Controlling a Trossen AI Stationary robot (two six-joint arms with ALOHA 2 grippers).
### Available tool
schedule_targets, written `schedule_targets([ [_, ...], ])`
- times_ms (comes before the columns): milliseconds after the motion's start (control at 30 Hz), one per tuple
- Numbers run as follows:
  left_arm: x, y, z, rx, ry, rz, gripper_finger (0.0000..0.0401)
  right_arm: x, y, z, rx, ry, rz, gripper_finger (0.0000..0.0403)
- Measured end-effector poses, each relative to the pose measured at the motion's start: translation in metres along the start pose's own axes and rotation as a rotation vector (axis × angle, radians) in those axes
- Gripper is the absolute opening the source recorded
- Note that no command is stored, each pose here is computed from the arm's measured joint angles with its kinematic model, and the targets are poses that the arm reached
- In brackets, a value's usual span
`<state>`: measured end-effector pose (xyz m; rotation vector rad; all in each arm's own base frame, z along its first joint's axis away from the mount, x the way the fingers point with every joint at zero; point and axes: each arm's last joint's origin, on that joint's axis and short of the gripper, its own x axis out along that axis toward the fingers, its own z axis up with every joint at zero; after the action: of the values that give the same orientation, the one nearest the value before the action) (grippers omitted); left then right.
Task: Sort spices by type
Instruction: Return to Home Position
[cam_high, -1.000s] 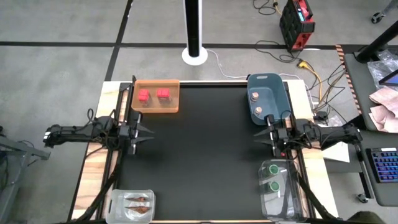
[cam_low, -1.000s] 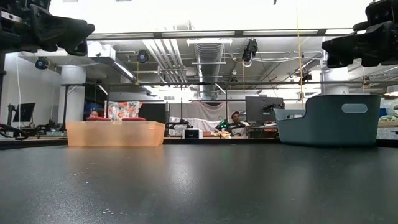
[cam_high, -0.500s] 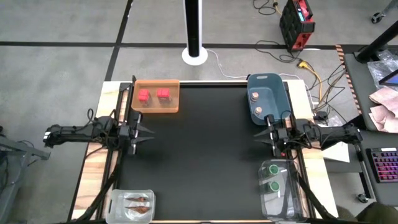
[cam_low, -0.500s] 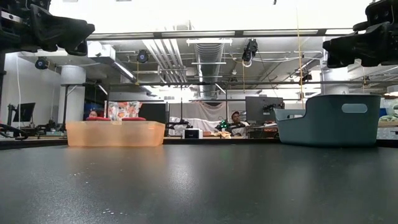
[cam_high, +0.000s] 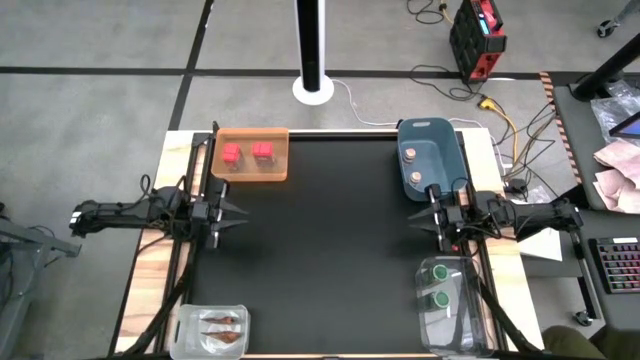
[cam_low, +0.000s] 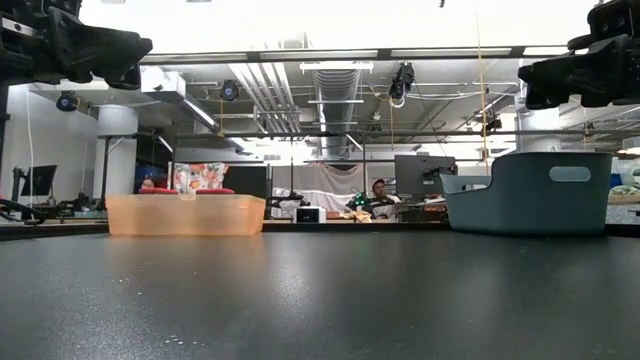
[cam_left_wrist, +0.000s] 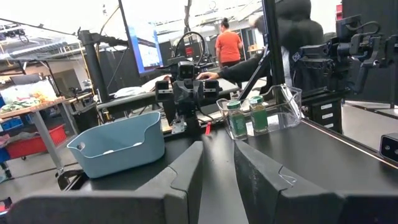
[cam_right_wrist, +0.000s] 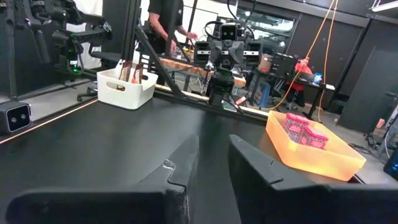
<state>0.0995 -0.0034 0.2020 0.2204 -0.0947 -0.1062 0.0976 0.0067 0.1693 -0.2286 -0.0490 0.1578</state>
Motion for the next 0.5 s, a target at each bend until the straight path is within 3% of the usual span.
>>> schedule_targets([
  [500,0.0000,0.0000,0.0000,0.000,0.000,0.000,0.0075,0.0000,0.0000,-0.0001,0.000,0.001,0.000,0.0098],
])
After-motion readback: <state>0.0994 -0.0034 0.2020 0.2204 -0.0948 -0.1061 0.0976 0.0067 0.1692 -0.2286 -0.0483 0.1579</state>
